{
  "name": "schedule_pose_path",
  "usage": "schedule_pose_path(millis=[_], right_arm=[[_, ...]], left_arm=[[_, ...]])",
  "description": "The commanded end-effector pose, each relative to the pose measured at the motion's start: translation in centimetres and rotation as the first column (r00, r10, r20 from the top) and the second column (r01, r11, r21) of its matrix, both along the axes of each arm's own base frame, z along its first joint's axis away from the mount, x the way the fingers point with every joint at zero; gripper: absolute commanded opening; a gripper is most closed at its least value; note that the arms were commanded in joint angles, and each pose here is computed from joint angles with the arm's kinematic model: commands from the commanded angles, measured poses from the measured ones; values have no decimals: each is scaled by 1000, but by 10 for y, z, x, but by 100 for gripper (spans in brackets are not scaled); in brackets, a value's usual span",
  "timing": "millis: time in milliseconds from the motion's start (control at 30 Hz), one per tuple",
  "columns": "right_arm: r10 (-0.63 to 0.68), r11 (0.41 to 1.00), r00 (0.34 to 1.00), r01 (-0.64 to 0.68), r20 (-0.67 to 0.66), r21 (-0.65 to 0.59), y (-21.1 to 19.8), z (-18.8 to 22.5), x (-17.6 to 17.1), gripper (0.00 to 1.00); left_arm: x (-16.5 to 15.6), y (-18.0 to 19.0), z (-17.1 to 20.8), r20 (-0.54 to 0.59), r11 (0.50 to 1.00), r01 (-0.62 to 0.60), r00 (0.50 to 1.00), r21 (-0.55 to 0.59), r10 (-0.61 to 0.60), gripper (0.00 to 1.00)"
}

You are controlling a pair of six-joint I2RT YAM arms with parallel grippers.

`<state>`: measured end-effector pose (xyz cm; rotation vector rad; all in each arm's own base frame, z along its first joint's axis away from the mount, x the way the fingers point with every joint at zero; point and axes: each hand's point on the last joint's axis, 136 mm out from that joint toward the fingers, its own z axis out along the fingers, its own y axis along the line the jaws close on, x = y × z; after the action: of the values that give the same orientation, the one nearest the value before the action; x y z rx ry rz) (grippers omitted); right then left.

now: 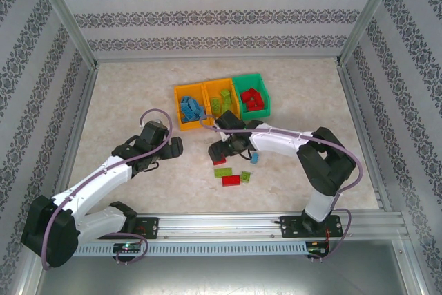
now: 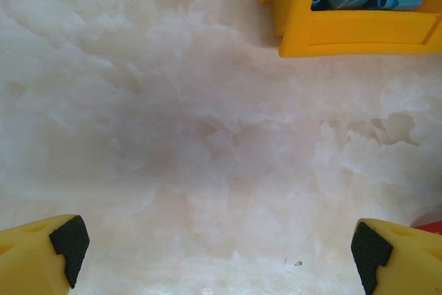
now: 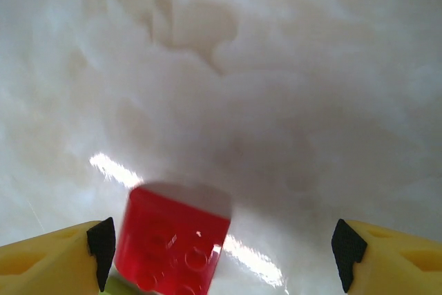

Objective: Sort the legos into containers by color

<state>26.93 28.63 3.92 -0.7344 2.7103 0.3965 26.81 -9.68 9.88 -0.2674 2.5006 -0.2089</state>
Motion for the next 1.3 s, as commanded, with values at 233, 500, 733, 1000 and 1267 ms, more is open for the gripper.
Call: schedule_pose_path(millis=[233,500,733,1000,1267], right_arm=[[347,938,933,-344,95,-42,4,23,-22,84],[476,873,878,-464,54,-152,-2,5,-35,82],[526,844,849,-516,39,-148,7,-2,-33,78],[496,855,867,-479,42,-200,6,-13,-21,74],[502,850,864,-484,39,-209,18,-17,-9,70]], left_arm=[[-7,8,-6,-22,1000,-24,999,11,24,99],[-7,8,-9,-24,1000,-25,999,7,25,99],[-10,9,-11,-34,999,-31,999,11,31,99],[-10,10,-14,-34,999,-34,999,9,35,99],[-11,10,-14,-36,999,-37,999,10,38,99]])
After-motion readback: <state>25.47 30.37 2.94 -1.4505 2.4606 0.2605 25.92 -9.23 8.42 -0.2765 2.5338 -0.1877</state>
